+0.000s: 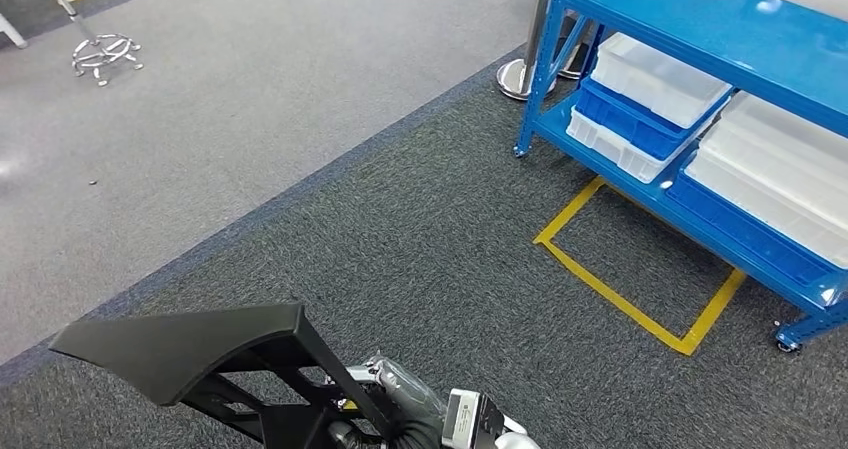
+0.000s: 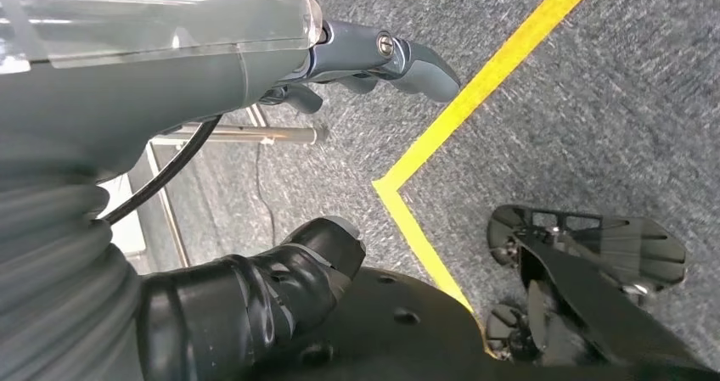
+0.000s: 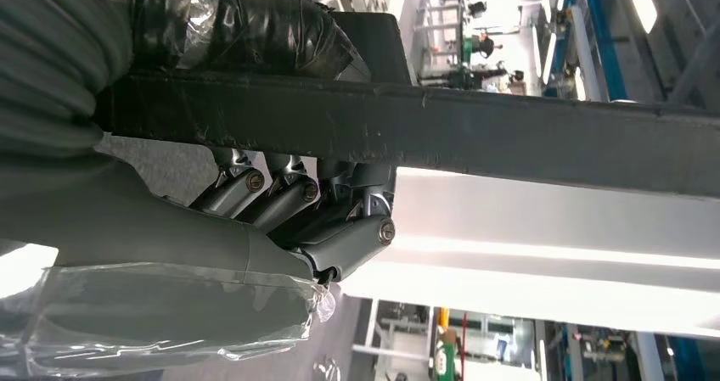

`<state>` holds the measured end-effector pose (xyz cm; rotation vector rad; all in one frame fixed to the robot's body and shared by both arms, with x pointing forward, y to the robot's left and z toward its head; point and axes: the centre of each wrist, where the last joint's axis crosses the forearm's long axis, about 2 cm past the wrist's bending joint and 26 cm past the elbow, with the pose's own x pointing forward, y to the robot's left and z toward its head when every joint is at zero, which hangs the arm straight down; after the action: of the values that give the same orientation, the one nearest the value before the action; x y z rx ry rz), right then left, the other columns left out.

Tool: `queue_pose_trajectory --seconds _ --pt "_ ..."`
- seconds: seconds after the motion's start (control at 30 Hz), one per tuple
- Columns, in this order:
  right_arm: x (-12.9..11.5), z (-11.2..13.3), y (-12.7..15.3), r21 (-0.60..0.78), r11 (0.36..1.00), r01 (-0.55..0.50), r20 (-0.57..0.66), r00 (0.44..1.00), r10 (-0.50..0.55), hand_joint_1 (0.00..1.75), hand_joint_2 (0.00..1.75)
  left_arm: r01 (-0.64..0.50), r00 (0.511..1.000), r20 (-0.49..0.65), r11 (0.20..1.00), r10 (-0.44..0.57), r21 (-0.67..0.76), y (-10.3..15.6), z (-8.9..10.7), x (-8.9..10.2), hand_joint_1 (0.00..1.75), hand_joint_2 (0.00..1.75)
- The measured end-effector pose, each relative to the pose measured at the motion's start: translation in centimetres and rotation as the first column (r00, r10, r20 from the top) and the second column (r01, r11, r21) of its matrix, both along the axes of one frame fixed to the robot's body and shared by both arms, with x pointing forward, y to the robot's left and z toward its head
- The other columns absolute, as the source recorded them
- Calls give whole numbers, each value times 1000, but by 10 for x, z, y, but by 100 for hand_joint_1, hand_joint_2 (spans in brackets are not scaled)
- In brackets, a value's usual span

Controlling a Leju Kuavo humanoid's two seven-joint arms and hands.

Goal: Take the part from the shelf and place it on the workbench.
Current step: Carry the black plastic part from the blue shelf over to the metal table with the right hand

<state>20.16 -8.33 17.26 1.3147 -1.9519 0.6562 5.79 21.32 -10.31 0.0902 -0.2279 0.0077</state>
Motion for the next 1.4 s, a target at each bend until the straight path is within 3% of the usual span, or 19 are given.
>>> queue_pose_trajectory --seconds 1.4 --pt "-6 4 -9 2 997 77 42 996 -77 166 175 72 997 23 997 -72 7 2 1 12 0 175"
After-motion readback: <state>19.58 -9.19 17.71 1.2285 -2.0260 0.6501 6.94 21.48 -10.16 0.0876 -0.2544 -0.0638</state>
